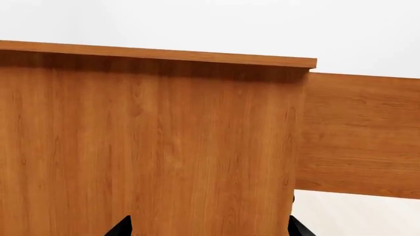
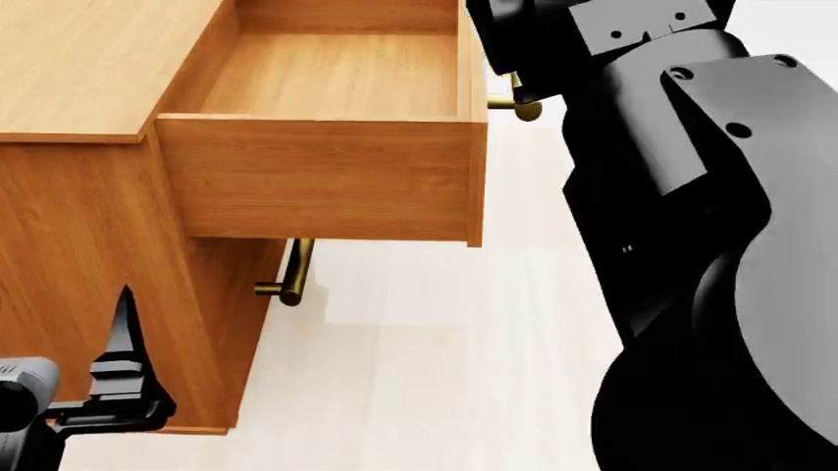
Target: Put the ketchup in the top drawer of the cabinet.
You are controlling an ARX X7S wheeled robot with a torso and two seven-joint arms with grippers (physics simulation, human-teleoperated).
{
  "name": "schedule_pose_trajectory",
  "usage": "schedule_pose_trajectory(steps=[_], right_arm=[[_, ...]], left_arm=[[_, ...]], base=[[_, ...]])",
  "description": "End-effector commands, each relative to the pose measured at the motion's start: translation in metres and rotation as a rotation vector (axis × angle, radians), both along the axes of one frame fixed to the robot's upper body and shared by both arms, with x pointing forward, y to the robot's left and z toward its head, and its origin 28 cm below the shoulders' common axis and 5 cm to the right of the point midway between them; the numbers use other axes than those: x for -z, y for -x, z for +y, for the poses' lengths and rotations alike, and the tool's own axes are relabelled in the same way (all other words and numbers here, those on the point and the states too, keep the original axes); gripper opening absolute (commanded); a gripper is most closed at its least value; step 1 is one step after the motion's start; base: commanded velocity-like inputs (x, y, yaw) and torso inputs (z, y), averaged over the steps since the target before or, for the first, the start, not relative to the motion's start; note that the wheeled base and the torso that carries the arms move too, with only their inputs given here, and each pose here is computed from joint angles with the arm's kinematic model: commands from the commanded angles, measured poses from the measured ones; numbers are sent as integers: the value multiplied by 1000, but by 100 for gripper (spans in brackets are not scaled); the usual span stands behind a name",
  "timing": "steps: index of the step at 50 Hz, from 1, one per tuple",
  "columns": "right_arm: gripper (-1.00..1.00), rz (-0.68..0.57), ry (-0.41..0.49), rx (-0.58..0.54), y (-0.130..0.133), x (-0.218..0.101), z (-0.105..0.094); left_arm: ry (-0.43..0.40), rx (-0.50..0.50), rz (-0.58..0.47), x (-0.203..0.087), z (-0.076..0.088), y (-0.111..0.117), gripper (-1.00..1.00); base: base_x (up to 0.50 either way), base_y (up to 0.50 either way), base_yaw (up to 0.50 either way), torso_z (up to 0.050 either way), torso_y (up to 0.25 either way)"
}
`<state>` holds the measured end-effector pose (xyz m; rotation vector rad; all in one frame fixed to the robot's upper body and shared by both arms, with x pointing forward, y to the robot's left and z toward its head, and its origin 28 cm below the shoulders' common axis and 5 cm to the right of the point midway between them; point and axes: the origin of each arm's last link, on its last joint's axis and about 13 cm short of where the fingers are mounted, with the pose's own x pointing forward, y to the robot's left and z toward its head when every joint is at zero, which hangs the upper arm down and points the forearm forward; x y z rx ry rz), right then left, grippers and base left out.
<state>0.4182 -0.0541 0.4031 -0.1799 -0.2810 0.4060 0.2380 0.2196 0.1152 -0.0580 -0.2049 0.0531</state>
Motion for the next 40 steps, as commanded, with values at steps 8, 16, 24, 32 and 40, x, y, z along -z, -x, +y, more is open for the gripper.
schedule_pose_trajectory(steps=[8,16,24,32,40], right_arm=[[-100,65,20,-70,2,10,14],[-100,181,-58,-79,1,20,10],[-100,298,-32,-68,2,27,5],[-100,365,26,-15,1,39,2],[-100,396,82,15,-1,51,-2]], left_arm=[[10,-8,3,1,1,3,100],[13,-16,4,1,3,5,100],[12,-13,6,2,2,6,100],[12,-10,6,2,2,7,100],[13,-4,8,2,1,8,100]], base=[[0,0,0,0,1],[0,0,0,0,0],[0,0,0,0,0],[0,0,0,0,0],[0,0,0,0,1]])
